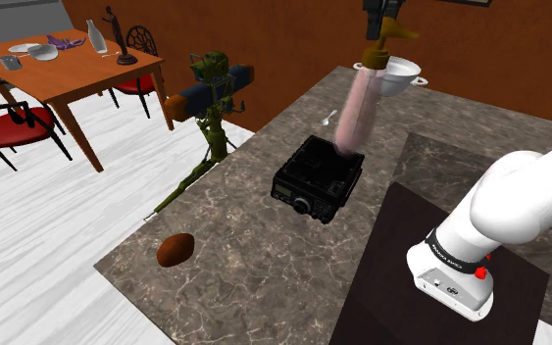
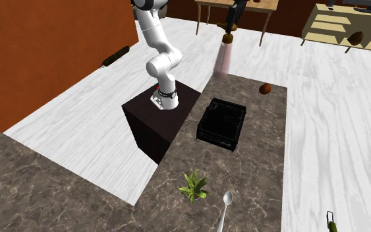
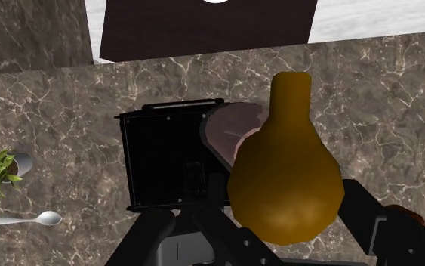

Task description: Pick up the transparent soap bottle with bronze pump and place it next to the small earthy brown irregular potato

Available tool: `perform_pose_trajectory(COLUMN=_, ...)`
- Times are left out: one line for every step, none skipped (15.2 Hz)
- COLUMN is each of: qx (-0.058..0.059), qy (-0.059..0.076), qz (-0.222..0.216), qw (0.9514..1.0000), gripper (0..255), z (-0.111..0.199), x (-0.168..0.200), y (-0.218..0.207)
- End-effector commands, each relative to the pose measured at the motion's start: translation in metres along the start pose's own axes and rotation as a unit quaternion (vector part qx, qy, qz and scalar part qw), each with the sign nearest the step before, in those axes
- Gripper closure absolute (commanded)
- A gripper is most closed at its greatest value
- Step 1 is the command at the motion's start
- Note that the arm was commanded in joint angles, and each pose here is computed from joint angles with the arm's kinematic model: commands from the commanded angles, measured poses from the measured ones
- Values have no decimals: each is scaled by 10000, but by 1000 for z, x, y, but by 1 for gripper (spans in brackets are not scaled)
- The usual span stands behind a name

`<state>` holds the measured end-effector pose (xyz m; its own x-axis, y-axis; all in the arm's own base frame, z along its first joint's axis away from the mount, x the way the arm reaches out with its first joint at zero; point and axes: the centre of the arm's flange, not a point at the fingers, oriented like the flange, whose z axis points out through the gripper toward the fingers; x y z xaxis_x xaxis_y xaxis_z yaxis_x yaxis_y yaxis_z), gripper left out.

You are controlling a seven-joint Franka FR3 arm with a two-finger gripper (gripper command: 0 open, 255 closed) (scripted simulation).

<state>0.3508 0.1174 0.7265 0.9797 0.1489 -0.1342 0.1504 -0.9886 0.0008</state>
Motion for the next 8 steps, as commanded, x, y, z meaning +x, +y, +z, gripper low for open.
perform_pose_trajectory(qx=5, qy=5, qz=7, qw=10000, gripper=255, z=4, x=5, y=-25)
perform_pose_trajectory(qx=5, qy=5, qz=7, qw=10000, gripper=255, z=8, x=8, y=-37)
perform_pose_trajectory(qx=5, qy=5, qz=7, qw=10000, gripper=255, z=11, x=11, y=-49)
perform_pose_trajectory(qx=5, qy=5, qz=7, qw=10000, gripper=255, z=15, x=14, y=-62)
perform_pose_trajectory(qx=5, qy=5, qz=7, qw=10000, gripper=255, z=19, x=17, y=-74)
perform_pose_trajectory(qx=5, qy=5, qz=7, qw=10000, gripper=255, z=22, x=20, y=-86)
perform_pose_trajectory(qx=5, qy=5, qz=7, qw=10000, gripper=255, z=26, x=23, y=-99)
perform_pose_trajectory(qx=5, qy=5, qz=7, qw=10000, gripper=255, z=30, x=26, y=-111)
